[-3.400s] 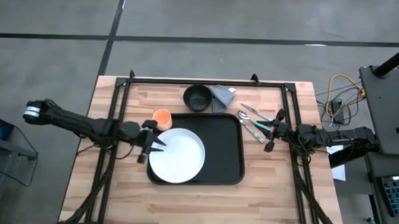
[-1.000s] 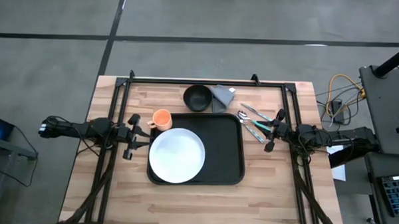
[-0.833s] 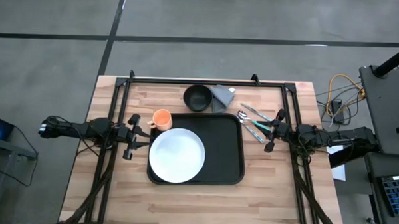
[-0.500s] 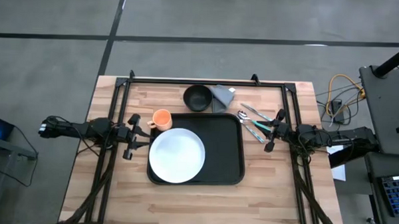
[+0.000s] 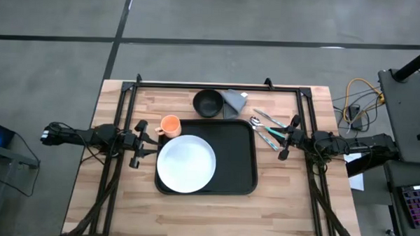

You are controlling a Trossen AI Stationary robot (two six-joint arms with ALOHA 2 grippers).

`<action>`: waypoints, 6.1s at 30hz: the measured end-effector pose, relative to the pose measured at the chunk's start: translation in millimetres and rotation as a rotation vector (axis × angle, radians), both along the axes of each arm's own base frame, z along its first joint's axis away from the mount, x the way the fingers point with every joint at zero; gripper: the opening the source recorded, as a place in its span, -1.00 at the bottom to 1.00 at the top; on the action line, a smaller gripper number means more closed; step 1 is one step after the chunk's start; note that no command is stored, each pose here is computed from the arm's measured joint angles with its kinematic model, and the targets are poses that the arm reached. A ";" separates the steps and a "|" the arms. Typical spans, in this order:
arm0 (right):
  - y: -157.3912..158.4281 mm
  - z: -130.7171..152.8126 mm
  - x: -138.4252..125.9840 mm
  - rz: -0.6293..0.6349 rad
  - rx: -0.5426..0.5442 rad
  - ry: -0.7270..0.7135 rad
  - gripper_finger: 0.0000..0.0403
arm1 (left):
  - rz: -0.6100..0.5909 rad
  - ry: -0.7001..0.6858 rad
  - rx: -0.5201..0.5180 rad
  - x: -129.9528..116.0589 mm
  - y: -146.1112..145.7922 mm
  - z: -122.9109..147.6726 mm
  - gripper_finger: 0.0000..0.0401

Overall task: Set up tray
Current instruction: Put the black bowl on top of the white plate

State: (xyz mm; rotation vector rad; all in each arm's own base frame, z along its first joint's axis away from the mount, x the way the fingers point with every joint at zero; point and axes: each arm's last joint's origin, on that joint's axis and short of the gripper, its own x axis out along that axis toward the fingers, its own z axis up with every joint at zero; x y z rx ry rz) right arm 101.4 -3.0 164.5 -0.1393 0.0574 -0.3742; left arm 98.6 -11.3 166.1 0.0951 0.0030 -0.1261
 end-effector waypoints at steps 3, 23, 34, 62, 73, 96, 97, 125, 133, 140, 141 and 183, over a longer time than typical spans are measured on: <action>0.0 0.1 0.0 0.000 0.000 0.000 -0.66 | 0.000 0.000 0.000 0.0 0.0 0.0 -0.52; -1.9 54.1 -14.5 -0.034 -0.072 -0.554 -0.66 | 0.000 0.000 0.000 0.0 0.0 0.0 -0.52; -6.9 78.4 -35.4 -0.216 -0.313 -0.765 -0.66 | 0.000 0.000 0.000 0.0 0.0 0.0 -0.52; -68.7 103.5 154.2 0.317 -0.115 0.382 -0.66 | 0.000 0.004 0.000 0.2 0.0 -0.3 -0.52; -107.2 76.6 195.0 0.288 -0.087 0.537 -0.66 | 0.000 0.004 0.000 0.2 0.0 -0.3 -0.52; -157.8 37.0 265.7 0.311 0.012 0.816 0.09 | 0.000 0.005 0.001 0.3 0.0 -0.4 -0.52; -158.4 34.9 267.1 0.314 0.017 0.822 0.09 | 0.001 0.005 0.001 0.3 0.0 -0.4 -0.52; -163.1 4.6 278.0 0.303 0.047 0.930 0.09 | 0.000 0.006 0.001 0.4 0.0 -0.5 -0.52; -163.1 3.7 277.1 0.303 0.045 0.941 -0.19 | 0.000 0.006 0.001 0.4 -0.1 -0.5 -0.52; -163.9 3.0 276.1 0.301 -0.047 0.991 -0.85 | 0.000 0.006 0.001 0.4 0.0 -0.5 -0.52; -164.2 2.9 275.9 0.297 -0.060 1.000 -0.90 | 0.000 0.006 0.001 0.4 0.0 -0.5 -0.52; -5.5 70.4 298.7 0.892 -0.296 0.888 -0.96 | 0.000 0.006 0.001 0.3 0.0 -0.5 -0.52</action>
